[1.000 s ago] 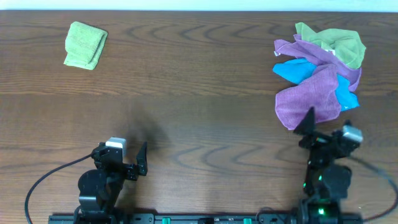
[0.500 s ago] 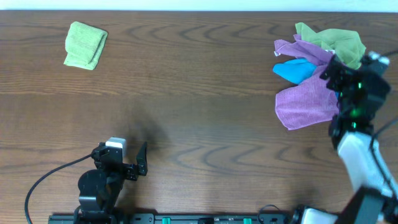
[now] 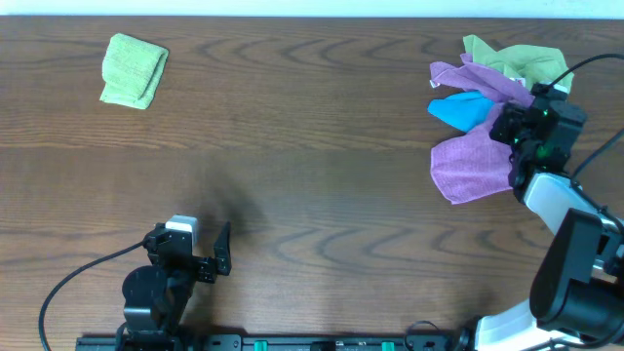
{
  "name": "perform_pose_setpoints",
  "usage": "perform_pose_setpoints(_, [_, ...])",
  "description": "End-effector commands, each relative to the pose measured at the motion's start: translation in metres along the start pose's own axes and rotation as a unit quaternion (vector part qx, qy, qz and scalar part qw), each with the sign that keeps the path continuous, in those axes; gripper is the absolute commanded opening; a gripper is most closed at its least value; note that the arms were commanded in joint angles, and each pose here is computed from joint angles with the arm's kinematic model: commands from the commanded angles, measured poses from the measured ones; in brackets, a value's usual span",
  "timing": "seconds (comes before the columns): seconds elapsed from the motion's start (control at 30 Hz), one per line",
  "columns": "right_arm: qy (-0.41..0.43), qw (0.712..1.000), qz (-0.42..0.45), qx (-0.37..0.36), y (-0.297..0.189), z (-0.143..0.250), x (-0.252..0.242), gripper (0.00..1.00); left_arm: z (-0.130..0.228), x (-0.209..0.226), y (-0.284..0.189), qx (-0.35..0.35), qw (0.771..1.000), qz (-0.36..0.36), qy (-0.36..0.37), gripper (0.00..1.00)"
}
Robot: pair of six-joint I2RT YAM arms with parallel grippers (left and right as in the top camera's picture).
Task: Fold the cloth
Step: 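Reach the right gripper to the cloth pile and grasp the purple cloth, then pull the purple cloth out of the pile leftward with the right gripper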
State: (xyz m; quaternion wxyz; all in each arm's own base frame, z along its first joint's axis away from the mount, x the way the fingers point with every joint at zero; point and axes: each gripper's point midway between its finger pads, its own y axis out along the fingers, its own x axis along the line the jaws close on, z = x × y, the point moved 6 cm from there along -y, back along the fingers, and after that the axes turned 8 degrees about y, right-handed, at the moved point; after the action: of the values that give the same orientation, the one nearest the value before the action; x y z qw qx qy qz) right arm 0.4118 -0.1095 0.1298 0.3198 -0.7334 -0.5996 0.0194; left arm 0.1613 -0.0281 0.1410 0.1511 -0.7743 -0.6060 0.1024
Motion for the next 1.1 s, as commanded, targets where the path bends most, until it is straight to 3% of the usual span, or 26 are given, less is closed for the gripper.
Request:
perform_pose_setpoints(0.0, [0.004,0.998,-0.057,-0.008,-0.002,-0.017,0.017,0.01,0.007,0.001,0.003,0.009,1.0,-0.002,-0.01,0.95])
perform_pose_setpoints(0.2, [-0.027,0.984,-0.169,-0.04,-0.033,-0.061,0.077,0.01,0.007,0.001,0.003,0.009,1.0,-0.002,-0.01,0.95])
perform_pose_setpoints(0.33, [-0.051,0.974,-0.216,-0.039,-0.052,-0.07,0.126,0.01,0.007,0.001,0.003,0.009,1.0,-0.002,-0.01,0.95])
perform_pose_setpoints(0.53, [-0.1,0.941,-0.322,-0.002,-0.077,-0.035,0.23,0.01,0.007,0.001,0.003,0.009,1.0,-0.002,-0.01,0.95])
perform_pose_setpoints(0.83, [-0.15,0.878,-0.451,0.055,-0.134,0.041,0.338,0.01,0.007,0.001,0.003,0.009,1.0,-0.002,-0.01,0.95])
perform_pose_setpoints(0.93, [-0.151,0.887,-0.433,0.048,-0.135,0.046,0.343,0.01,0.007,0.001,0.003,0.009,1.0,-0.002,-0.01,0.95])
perform_pose_setpoints(1.07, [-0.143,0.928,-0.34,0.048,-0.109,0.043,0.317,0.01,0.007,0.001,0.003,0.009,1.0,-0.002,-0.01,0.95])
